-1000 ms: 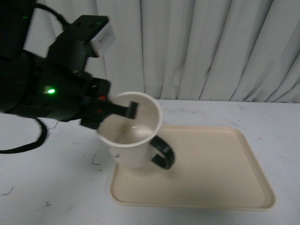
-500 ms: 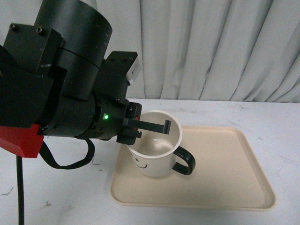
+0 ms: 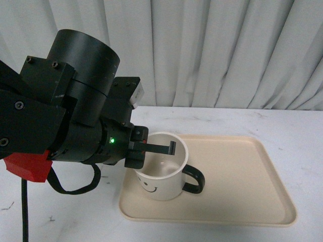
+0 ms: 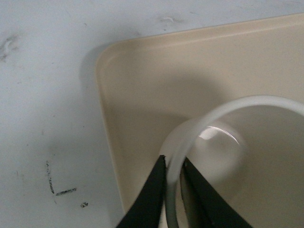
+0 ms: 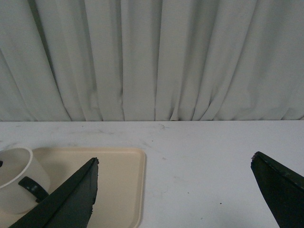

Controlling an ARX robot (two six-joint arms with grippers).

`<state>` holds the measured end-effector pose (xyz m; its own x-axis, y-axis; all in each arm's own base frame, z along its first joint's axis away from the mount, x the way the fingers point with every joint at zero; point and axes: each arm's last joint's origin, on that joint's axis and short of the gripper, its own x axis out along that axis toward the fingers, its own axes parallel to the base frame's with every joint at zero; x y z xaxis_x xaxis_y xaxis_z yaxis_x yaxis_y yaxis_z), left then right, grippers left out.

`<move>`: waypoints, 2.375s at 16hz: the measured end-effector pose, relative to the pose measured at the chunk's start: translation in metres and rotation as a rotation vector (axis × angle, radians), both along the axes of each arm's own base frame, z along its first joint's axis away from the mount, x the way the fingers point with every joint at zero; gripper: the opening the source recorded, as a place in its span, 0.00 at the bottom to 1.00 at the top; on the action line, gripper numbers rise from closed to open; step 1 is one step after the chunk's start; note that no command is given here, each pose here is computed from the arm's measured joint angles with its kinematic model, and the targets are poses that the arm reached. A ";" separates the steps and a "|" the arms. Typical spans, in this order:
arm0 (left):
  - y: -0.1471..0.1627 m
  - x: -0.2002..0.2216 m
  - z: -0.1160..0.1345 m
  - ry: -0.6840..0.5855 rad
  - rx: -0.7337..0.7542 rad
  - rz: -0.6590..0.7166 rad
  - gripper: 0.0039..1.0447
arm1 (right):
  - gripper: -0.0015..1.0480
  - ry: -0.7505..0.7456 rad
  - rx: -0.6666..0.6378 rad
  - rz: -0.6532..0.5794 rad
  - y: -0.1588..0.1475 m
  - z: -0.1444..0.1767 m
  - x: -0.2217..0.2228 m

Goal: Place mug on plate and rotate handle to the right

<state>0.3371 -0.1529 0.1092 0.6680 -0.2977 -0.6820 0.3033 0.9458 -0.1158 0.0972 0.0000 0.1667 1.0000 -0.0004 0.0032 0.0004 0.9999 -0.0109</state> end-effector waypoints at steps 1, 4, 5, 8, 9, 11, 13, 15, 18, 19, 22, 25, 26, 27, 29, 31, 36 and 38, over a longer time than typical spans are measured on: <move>-0.001 0.000 0.001 -0.001 -0.003 -0.002 0.16 | 0.94 0.000 0.000 0.000 0.000 0.000 0.000; -0.008 0.002 0.006 -0.010 -0.014 -0.019 0.36 | 0.94 0.000 0.000 0.000 0.000 0.000 0.000; -0.011 0.001 0.008 -0.011 -0.020 -0.029 0.43 | 0.94 0.000 0.000 0.000 0.000 0.000 0.000; -0.013 -0.005 0.033 -0.050 -0.031 -0.065 0.67 | 0.94 0.000 0.000 0.000 0.000 0.000 0.000; -0.012 -0.006 0.047 -0.087 -0.037 -0.072 0.74 | 0.94 0.000 0.000 0.000 0.000 0.000 0.000; -0.006 -0.012 0.073 -0.168 -0.054 -0.090 0.86 | 0.94 0.000 0.000 0.000 0.000 0.000 0.000; 0.015 -0.036 0.115 -0.407 -0.116 -0.116 0.94 | 0.94 0.000 0.000 0.000 0.000 0.000 0.000; 0.062 -0.100 0.155 -0.816 -0.052 0.212 0.73 | 0.94 0.000 0.000 0.000 0.000 0.000 0.000; 0.121 -0.153 0.096 -0.759 0.001 0.333 0.03 | 0.94 0.000 0.000 0.000 0.000 0.000 0.000; 0.126 -0.161 0.088 -0.745 0.004 0.337 0.01 | 0.94 0.000 0.000 0.000 0.000 0.000 0.000; 0.136 -0.176 0.082 -0.771 -0.004 0.341 0.01 | 0.94 0.000 0.000 0.000 0.000 0.000 0.000; 0.142 -0.188 0.072 -0.755 0.000 0.340 0.01 | 0.94 0.000 0.000 0.000 0.000 0.000 0.000; 0.148 -0.192 0.071 -0.759 -0.007 0.325 0.01 | 0.94 0.000 0.000 0.000 0.000 0.000 0.000; 0.153 -0.195 0.070 -0.761 0.001 0.348 0.01 | 0.94 0.000 0.000 0.000 0.000 0.000 0.000; 0.153 -0.201 0.067 -0.761 -0.003 0.339 0.01 | 0.94 0.000 0.000 0.000 0.000 0.000 0.000; 0.153 -0.206 0.063 -0.792 -0.010 0.336 0.01 | 0.94 0.000 0.000 0.000 0.000 0.000 0.000; 0.153 -0.218 0.060 -0.776 -0.007 0.336 0.01 | 0.94 0.000 0.000 0.000 0.000 0.000 0.000; 0.153 -0.221 0.061 -0.779 -0.008 0.336 0.01 | 0.94 0.000 0.000 0.000 0.000 0.000 0.000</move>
<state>0.1161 -0.0003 0.1701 0.9999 -0.0019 0.0113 0.0019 1.0000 0.0025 0.0972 0.0000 0.1667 1.0000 -0.0004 0.0032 0.0004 0.9999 -0.0109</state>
